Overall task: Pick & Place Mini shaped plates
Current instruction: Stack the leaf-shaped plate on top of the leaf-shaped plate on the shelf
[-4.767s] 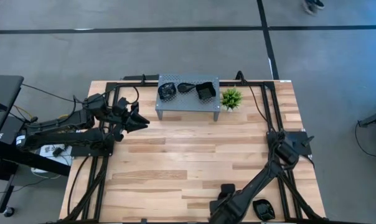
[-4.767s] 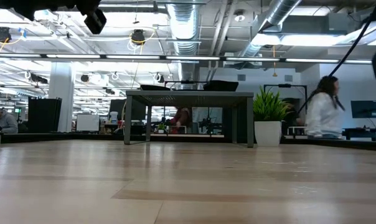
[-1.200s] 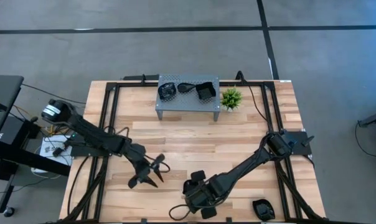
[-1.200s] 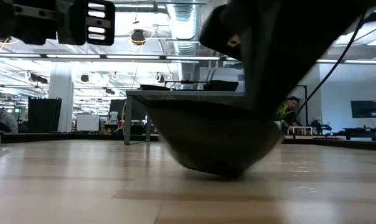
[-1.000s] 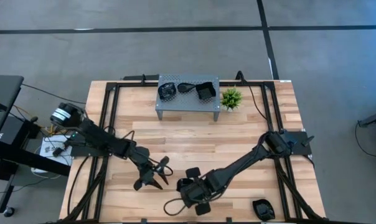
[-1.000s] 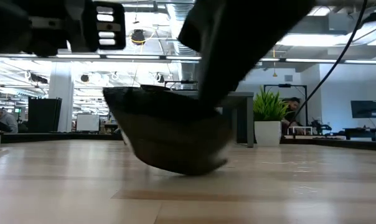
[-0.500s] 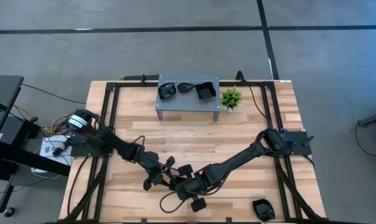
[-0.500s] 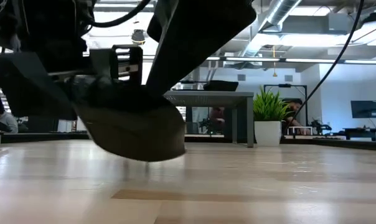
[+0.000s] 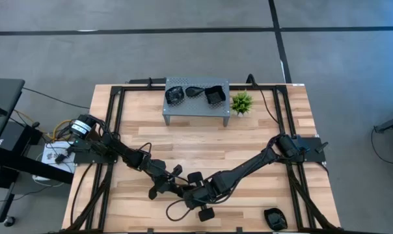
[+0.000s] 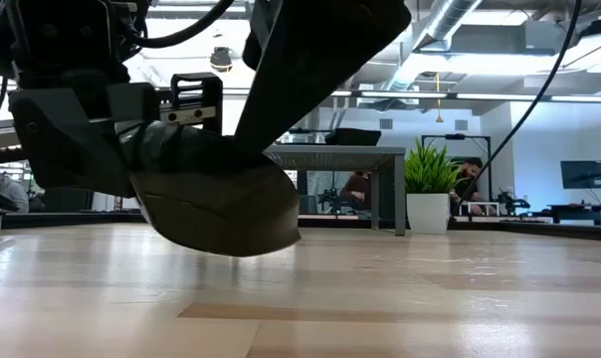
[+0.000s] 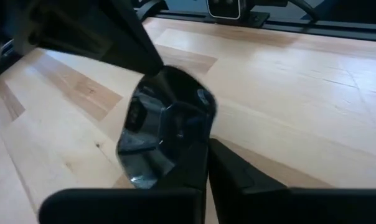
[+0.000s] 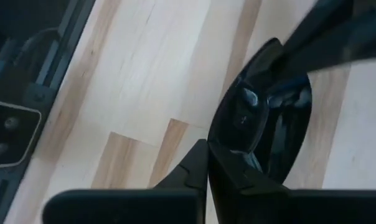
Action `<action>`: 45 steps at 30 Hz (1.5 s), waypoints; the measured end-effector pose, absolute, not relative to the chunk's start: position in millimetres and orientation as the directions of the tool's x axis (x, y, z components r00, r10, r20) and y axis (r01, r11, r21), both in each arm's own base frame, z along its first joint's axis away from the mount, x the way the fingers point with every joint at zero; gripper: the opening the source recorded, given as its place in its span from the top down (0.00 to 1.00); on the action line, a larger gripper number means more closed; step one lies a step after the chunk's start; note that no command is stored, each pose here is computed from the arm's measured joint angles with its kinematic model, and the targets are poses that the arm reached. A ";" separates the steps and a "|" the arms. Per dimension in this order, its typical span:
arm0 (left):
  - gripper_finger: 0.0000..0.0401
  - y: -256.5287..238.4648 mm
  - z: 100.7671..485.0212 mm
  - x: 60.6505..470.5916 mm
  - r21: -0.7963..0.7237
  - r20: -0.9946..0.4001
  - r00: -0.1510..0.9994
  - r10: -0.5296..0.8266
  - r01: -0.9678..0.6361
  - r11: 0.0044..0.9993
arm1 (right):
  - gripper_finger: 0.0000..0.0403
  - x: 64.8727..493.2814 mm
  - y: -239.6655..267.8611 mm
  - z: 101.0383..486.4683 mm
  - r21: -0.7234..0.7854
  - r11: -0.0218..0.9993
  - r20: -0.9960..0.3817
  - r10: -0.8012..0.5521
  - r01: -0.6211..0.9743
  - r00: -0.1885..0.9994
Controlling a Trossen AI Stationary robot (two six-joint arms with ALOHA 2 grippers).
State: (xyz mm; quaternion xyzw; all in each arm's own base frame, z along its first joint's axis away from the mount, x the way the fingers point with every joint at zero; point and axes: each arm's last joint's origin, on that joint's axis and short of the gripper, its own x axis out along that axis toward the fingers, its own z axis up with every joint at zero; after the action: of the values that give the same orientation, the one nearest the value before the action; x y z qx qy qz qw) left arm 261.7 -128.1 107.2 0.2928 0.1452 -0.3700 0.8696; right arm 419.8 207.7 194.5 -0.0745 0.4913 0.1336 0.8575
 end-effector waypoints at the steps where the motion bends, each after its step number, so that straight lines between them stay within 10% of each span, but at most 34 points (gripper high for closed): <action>1: 0.98 -128.1 107.1 261.6 0.401 -0.470 0.684 -0.558 0.729 0.555 | 0.98 420.8 205.9 194.6 0.010 0.958 -0.862 0.153 -0.286 0.484; 20: 0.98 -150.7 112.7 249.8 0.326 -0.460 0.700 -0.547 0.706 0.629 | 0.79 417.8 187.5 267.5 -0.021 0.964 -0.914 0.088 -0.264 0.395; 29: 0.98 -123.0 185.9 239.7 0.549 -0.385 0.885 -0.261 0.447 0.706 | 0.82 346.1 206.7 321.3 -0.384 0.921 -0.866 -0.337 -0.062 0.369; 35: 0.98 -63.1 259.1 225.2 0.725 -0.312 0.949 -0.051 0.273 0.632 | 0.83 304.7 243.7 306.2 -0.533 0.843 -0.655 -0.462 0.067 0.598; 45: 0.98 44.6 291.4 201.0 0.858 -0.320 0.938 0.130 0.230 0.459 | 0.83 328.5 223.7 222.4 -0.180 0.977 -0.715 -0.212 0.118 0.666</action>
State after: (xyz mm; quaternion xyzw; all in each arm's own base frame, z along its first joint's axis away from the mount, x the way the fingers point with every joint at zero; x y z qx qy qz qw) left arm 201.0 44.6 291.4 0.5193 0.1730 -0.0299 0.8364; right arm 328.5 223.7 222.4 -0.0594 0.3983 -0.0906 0.9108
